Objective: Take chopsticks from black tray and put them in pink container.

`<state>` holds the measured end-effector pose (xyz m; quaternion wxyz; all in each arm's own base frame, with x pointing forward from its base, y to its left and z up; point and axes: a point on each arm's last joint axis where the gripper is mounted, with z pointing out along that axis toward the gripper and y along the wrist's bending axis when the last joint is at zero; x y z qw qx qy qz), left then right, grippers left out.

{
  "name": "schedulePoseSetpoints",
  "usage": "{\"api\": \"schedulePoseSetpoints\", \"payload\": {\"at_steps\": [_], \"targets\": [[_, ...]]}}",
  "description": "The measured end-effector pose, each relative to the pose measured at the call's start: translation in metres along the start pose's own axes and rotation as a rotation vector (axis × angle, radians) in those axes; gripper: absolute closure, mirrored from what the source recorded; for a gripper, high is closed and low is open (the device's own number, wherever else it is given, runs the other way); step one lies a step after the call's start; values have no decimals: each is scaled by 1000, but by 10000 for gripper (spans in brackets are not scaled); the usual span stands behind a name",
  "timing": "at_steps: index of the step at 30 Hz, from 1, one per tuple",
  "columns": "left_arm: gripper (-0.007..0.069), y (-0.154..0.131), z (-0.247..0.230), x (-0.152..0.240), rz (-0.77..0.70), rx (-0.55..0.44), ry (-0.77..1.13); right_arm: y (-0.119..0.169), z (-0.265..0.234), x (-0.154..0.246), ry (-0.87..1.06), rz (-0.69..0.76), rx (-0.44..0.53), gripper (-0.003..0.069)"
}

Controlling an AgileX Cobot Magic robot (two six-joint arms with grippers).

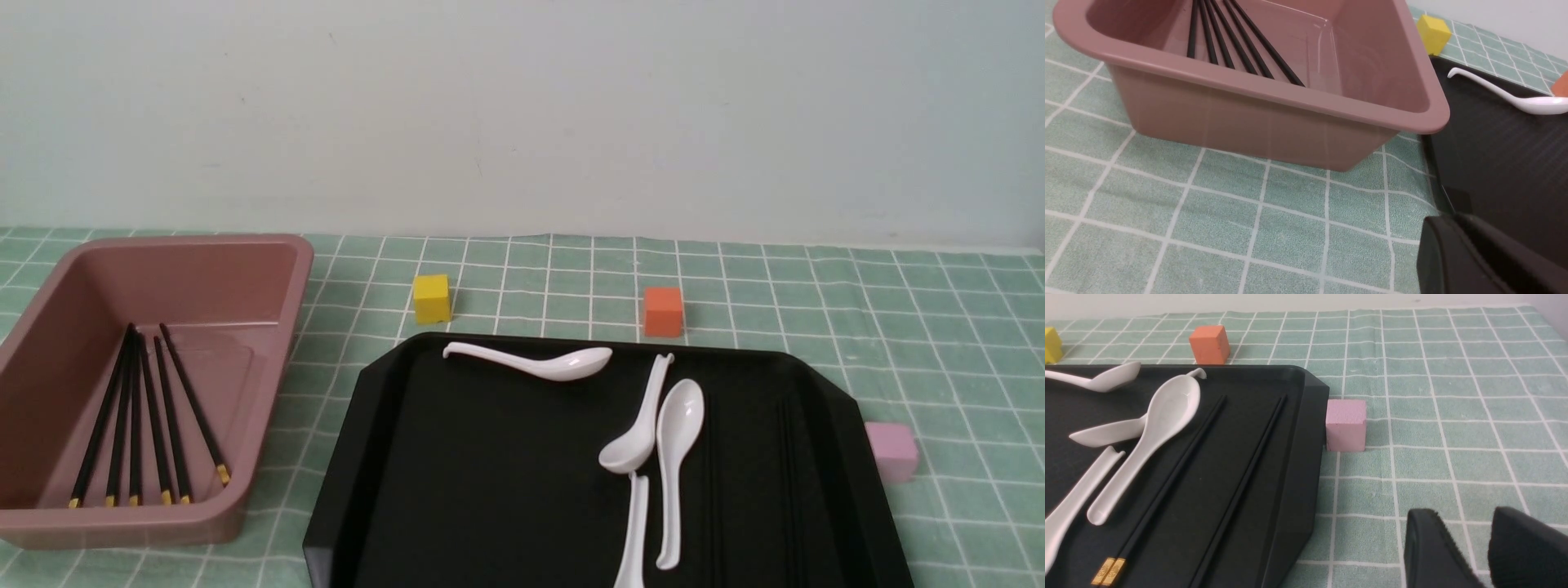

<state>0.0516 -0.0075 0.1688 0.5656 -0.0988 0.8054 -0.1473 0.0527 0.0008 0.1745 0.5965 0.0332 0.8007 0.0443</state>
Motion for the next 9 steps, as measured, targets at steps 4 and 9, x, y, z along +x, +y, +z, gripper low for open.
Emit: {"api": "schedulePoseSetpoints", "payload": {"at_steps": [4,9], "targets": [[582,0,0,0,0,0,0,0,0,0,0,0,0,419],[582,0,0,0,0,0,0,0,0,0,0,0,0,419]]}}
